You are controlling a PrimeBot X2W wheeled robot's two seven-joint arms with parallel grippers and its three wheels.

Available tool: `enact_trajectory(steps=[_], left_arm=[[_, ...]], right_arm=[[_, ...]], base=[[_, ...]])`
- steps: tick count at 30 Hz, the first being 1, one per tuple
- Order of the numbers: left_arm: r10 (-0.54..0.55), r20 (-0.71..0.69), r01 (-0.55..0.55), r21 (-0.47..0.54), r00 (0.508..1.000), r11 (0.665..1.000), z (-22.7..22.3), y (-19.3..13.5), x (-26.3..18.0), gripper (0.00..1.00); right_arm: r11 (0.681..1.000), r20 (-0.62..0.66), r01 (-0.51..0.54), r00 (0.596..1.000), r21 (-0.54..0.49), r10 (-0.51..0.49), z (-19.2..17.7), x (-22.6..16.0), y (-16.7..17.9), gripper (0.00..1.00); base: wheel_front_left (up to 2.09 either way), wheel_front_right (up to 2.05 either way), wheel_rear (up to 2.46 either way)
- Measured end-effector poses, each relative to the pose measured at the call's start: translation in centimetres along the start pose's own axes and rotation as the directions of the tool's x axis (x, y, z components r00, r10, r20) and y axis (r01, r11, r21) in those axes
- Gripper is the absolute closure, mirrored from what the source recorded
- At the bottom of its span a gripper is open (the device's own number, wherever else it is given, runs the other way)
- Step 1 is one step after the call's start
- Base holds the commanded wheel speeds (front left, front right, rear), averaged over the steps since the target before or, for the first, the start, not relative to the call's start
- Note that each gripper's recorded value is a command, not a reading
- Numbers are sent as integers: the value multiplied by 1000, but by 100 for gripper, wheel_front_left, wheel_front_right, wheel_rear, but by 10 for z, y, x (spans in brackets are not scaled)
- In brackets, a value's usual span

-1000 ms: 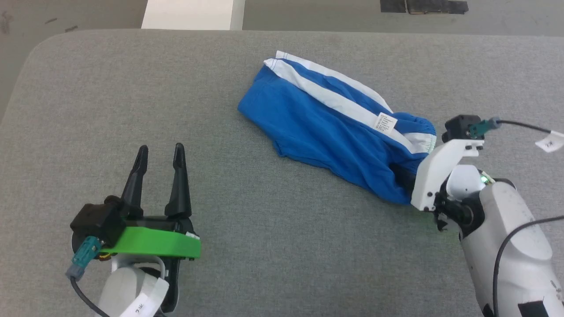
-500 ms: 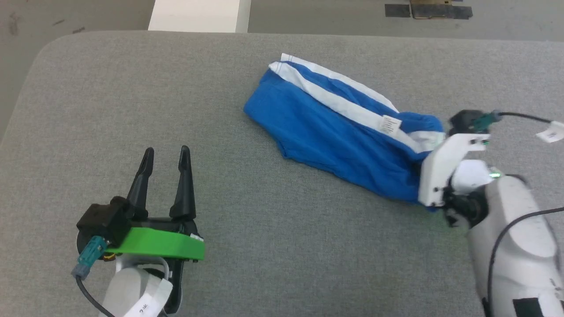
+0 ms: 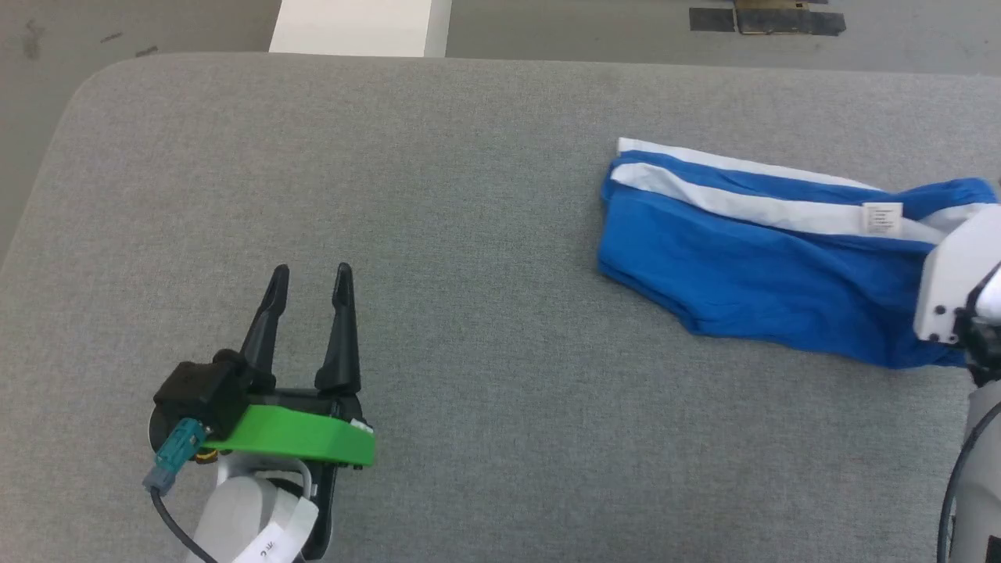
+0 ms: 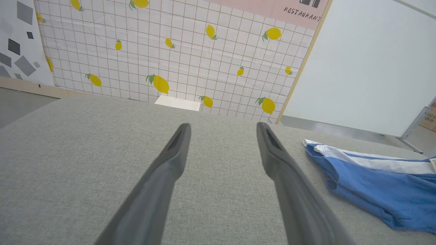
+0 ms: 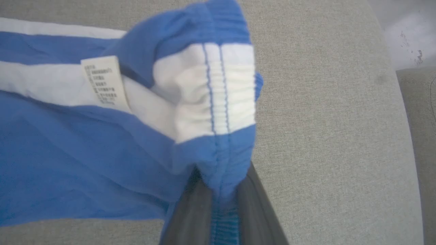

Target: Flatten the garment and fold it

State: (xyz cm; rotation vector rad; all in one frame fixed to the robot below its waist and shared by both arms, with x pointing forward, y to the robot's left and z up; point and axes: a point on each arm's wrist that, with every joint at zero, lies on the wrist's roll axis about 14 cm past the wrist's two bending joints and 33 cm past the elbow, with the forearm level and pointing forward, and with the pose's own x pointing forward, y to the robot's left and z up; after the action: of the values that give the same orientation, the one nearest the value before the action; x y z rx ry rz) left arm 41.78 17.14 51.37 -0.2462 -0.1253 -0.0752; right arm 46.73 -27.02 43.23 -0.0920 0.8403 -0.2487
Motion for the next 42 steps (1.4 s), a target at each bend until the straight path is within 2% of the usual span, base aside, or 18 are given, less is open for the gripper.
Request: enact_trajectory(steps=[5, 10, 17, 21, 25, 30, 38, 39, 40, 42], left_arm=[[-1, -7, 1, 7, 1000, 1000, -2, 0, -1, 0], [1, -10, -1, 9, 1000, 1000, -3, 1, -1, 0], [8, -10, -8, 11, 1000, 1000, -2, 3, -3, 0], [19, -12, -19, 11, 1000, 1000, -2, 6, -5, 0], [33, -10, -33, 13, 999, 999, -1, 12, -4, 0], [50, -11, -50, 21, 999, 999, -1, 19, -2, 0], [87, -28, -86, 34, 996, 996, -6, 32, -5, 0], [91, -29, -90, 35, 995, 995, -6, 33, -5, 0], [94, -29, -93, 36, 995, 995, -6, 34, -6, 0], [97, -27, -96, 37, 995, 995, -5, 35, -6, 0]], right_arm=[[1000, -2, -5, 1000, -23, 5, 9, -6, 6, 100], [991, 37, -114, 993, -70, 116, 31, -21, 46, 100], [944, 91, -275, 951, -184, 295, 65, -46, 113, 100], [899, 99, -351, 917, -261, 387, 77, -53, 154, 100], [855, 47, -401, 897, -330, 439, 68, -45, 188, 100], [813, -38, -439, 887, -381, 461, 45, -24, 218, 100], [781, -192, -493, 870, -383, 454, 3, 7, 241, 100], [779, -199, -503, 864, -374, 462, 1, 8, 244, 67], [776, -206, -516, 857, -363, 473, 0, 7, 245, 0], [769, -206, -544, 839, -335, 504, 0, 4, 249, 0]], base=[[0, 0, 0], [0, 0, 0], [0, 0, 0], [0, 0, 0], [0, 0, 0], [0, 0, 0], [0, 0, 0], [0, 0, 0], [0, 0, 0], [0, 0, 0]])
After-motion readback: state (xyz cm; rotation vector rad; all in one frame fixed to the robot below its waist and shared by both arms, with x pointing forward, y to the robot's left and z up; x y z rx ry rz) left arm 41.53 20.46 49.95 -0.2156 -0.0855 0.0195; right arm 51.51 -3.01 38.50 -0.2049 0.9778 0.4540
